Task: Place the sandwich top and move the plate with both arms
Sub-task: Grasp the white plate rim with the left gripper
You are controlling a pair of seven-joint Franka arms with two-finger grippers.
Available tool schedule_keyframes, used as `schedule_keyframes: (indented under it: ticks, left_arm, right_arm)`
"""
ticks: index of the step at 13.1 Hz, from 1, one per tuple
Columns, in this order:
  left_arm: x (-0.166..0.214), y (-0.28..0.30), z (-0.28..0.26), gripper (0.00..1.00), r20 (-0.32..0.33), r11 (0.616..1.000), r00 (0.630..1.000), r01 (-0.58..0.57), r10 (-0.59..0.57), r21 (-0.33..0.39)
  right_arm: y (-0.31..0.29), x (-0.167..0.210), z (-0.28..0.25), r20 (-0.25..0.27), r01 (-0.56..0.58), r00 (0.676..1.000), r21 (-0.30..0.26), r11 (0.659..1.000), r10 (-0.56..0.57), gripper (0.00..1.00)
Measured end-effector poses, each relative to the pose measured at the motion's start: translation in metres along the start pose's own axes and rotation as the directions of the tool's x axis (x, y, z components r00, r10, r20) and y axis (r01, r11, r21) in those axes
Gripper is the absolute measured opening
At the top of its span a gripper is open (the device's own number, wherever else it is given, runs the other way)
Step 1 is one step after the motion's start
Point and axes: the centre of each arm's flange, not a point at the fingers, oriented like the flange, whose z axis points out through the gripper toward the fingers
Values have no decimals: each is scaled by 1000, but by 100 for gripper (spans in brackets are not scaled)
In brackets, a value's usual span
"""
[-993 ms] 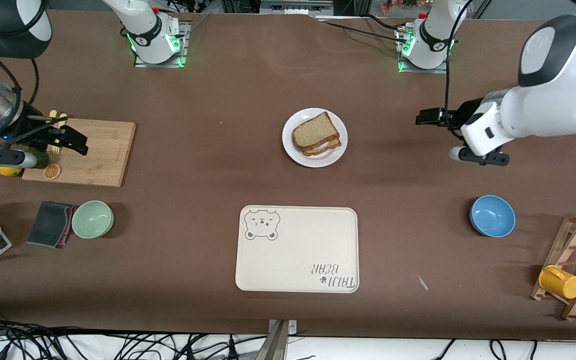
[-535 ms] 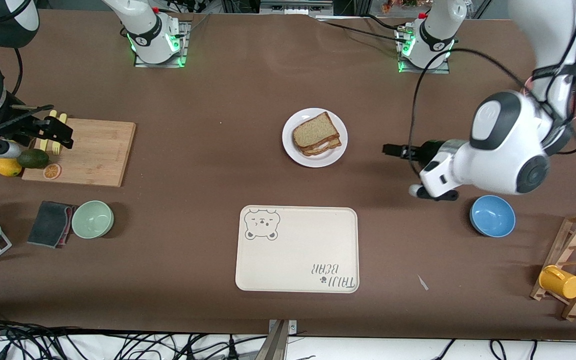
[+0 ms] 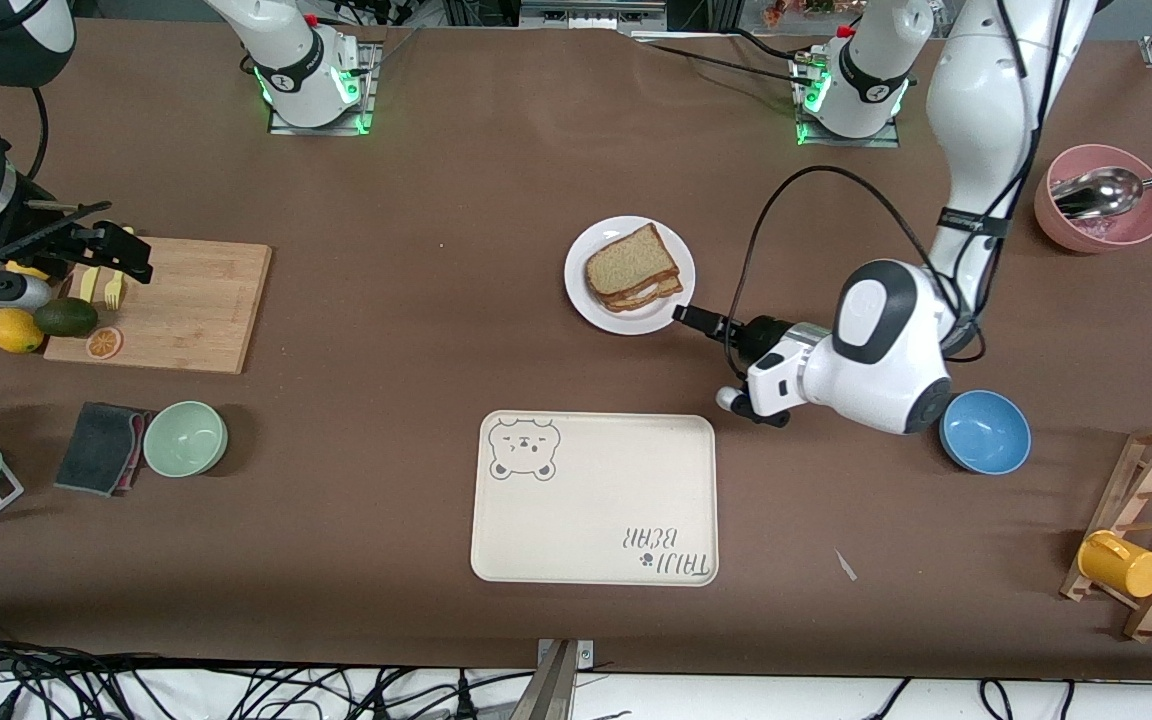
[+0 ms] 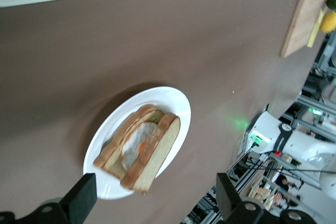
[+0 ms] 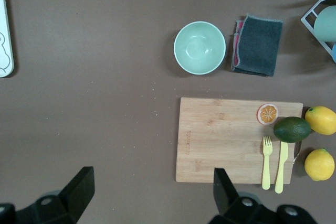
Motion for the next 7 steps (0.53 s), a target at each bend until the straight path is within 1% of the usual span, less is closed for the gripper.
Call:
schedule_keyframes:
  ticks: [2,3,4,7]
  left_arm:
    - [2,-11,12,97,11,997,997,-81,82,-19]
    - [2,-18,16,93,10,992,993,-121,121,-21]
    - [2,-25,21,93,-3,986,987,-163,163,-24]
    - [3,-57,52,94,-78,957,958,-281,275,-73]
  right_arm:
    - [-2,-5,-5,6,0,1000,16,1000,0,100]
    - [-4,-6,-8,3,0,1000,23,1000,0,100]
    - [-4,-6,-9,1,0,1000,27,1000,0,100]
    - [-8,-6,-11,-1,-4,1000,66,998,4,100]
